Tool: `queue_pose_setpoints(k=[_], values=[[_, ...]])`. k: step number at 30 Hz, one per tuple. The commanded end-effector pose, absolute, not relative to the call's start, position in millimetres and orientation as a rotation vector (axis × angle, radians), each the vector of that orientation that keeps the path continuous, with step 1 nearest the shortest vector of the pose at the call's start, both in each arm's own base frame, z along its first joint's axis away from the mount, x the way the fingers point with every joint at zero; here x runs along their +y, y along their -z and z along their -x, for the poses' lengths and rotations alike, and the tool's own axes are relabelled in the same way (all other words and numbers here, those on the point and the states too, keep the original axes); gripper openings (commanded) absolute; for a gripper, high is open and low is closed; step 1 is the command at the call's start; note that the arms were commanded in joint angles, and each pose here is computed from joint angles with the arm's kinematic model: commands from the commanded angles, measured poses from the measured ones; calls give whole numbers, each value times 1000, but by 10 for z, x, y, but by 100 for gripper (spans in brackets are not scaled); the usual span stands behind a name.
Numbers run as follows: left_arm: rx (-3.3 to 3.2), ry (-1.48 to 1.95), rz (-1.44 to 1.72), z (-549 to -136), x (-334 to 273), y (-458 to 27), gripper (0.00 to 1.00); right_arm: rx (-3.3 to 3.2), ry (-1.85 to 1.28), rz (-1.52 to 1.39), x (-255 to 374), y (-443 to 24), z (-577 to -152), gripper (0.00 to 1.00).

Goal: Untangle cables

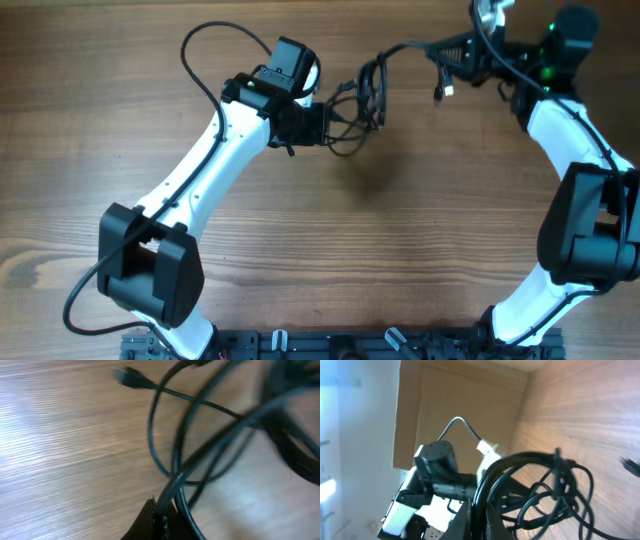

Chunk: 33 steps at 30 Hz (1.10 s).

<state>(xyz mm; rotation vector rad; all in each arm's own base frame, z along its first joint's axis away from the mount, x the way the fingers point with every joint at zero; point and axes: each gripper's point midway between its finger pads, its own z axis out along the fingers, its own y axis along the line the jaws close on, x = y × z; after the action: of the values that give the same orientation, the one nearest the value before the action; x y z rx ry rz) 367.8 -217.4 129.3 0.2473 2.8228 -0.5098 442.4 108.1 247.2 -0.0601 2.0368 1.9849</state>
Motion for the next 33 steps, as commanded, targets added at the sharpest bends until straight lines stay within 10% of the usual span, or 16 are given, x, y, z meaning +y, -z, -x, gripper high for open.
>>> queue_pose_setpoints(k=[1, 7, 14, 17, 21, 33], values=[[2709, 934, -557, -3384, -2580, -1628, 8, 2064, -1863, -81, 1078, -2000, -4491, 5], [2681, 931, -490, -3388, -2356, -1867, 35, 2352, -1514, -378, 925, -1171, -4412, 5], [2701, 877, -279, -3641, -1821, -1854, 44, 2635, -774, -592, 296, -875, -4057, 5], [2659, 882, -321, -3682, -1924, -1895, 47, 2630, -482, -660, -60, -882, -4030, 25], [2618, 909, -371, -3703, -2172, -1916, 50, 2666, -325, -710, -238, -866, -3945, 82], [2431, 1156, -390, -4115, -3674, -1296, 61, 2616, -571, -518, -26, -1586, -4078, 88]])
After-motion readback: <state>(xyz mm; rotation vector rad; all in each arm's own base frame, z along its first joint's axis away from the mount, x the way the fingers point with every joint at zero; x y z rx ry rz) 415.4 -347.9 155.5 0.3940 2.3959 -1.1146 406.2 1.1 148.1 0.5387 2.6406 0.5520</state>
